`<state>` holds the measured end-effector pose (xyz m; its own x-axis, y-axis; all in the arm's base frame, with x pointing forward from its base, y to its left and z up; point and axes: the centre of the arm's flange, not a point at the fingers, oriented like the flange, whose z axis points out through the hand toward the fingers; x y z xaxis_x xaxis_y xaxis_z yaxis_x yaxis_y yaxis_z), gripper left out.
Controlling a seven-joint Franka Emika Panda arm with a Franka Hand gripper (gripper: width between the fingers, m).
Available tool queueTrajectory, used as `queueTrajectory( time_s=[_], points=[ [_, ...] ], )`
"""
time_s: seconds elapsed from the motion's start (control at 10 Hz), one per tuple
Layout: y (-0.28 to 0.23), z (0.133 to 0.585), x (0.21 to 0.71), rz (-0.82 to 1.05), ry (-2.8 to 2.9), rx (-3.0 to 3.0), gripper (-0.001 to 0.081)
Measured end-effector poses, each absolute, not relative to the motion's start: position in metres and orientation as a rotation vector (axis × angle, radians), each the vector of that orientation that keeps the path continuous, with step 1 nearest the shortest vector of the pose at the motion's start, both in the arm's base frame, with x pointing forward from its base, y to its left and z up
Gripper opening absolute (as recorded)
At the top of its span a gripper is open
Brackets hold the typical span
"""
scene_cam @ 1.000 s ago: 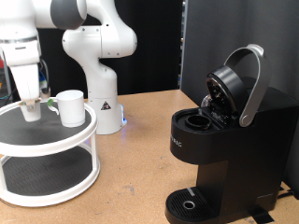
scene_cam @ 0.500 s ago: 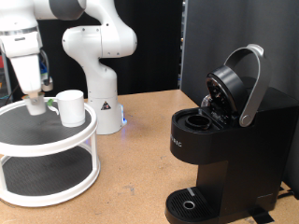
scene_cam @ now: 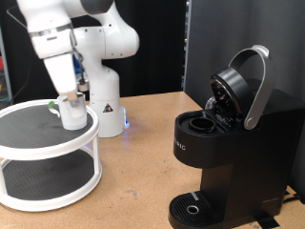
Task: Make a cup of coffee with the keurig machine
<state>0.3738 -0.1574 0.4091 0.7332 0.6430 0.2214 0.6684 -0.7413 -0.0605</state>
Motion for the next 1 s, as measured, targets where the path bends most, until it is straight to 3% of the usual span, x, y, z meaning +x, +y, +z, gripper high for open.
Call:
queueTrajectory(
  time_s=[0.5, 1.0],
  points=[
    [-0.139, 0.409, 0.379, -0.304, -0.973, -2.727, 0.0436],
    [-0.085, 0.433, 0.422, -0.388, -0.978, -2.637, 0.0436]
  ],
)
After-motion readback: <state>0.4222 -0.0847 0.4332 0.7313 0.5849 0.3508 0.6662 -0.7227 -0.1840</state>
